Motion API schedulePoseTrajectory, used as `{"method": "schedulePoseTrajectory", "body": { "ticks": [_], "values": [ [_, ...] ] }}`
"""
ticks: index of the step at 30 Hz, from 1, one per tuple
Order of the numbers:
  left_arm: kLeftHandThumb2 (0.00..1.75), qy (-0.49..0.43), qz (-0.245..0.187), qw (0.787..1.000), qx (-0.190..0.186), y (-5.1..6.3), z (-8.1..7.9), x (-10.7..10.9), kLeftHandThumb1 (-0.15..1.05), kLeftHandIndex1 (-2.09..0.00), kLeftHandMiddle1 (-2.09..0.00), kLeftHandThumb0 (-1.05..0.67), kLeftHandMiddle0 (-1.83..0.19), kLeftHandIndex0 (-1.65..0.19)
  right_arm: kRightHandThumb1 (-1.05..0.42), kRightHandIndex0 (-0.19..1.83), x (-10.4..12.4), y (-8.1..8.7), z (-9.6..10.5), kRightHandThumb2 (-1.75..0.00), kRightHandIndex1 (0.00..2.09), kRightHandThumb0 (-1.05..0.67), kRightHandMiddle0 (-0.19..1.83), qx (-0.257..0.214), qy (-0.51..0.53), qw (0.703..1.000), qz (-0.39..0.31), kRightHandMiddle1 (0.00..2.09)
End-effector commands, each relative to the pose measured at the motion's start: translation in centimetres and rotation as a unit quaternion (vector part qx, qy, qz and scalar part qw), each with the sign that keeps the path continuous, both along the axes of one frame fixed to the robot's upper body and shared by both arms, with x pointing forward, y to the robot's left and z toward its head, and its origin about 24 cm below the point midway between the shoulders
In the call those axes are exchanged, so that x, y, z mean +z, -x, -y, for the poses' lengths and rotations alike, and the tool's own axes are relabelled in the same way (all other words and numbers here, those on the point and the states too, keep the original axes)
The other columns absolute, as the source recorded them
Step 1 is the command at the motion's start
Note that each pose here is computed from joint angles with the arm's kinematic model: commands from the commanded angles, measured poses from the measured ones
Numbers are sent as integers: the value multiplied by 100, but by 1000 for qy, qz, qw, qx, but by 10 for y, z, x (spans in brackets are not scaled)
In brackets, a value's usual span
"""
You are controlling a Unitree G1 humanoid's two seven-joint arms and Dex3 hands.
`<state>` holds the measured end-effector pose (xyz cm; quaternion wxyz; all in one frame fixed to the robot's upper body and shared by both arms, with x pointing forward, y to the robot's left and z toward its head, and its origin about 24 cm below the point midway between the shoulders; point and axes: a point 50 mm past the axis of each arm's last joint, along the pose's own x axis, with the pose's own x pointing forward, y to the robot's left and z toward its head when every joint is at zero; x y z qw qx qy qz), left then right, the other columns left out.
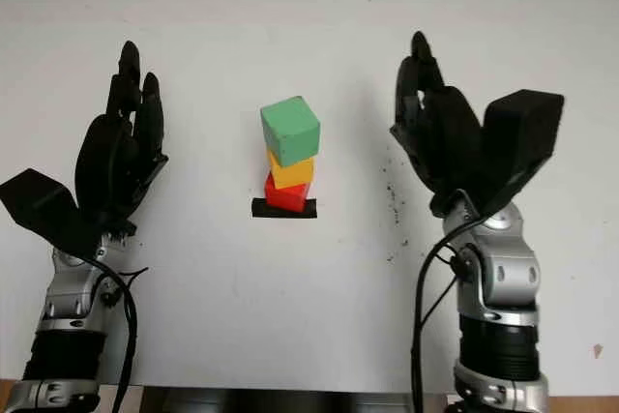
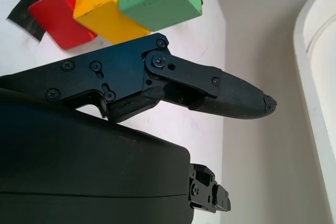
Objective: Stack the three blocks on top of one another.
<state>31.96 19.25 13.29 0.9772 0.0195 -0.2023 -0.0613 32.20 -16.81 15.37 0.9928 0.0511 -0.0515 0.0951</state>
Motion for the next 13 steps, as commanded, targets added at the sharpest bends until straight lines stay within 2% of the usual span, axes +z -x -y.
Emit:
{"method": "schedulePoseTrajectory", "body": {
  "ticks": [1,8,13],
  "values": [
    [60,-5,7,1000,-9,-1,3,2,105,0,0,-72,19,19,-105,-19,-3,-3,-2,-74,0,-81,-19,2,-13,1000,0,0],
    [59,-4,-3,1000,-14,-4,5,-1,105,0,0,-75,19,19,-105,-19,-13,-10,1,-74,0,-86,-19,28,-26,999,14,0],
    [59,-8,-5,1000,-20,-3,6,-2,105,0,0,-75,19,19,-105,-19,-15,-10,4,-74,0,-88,-19,30,-30,999,24,0]
  ]
}}
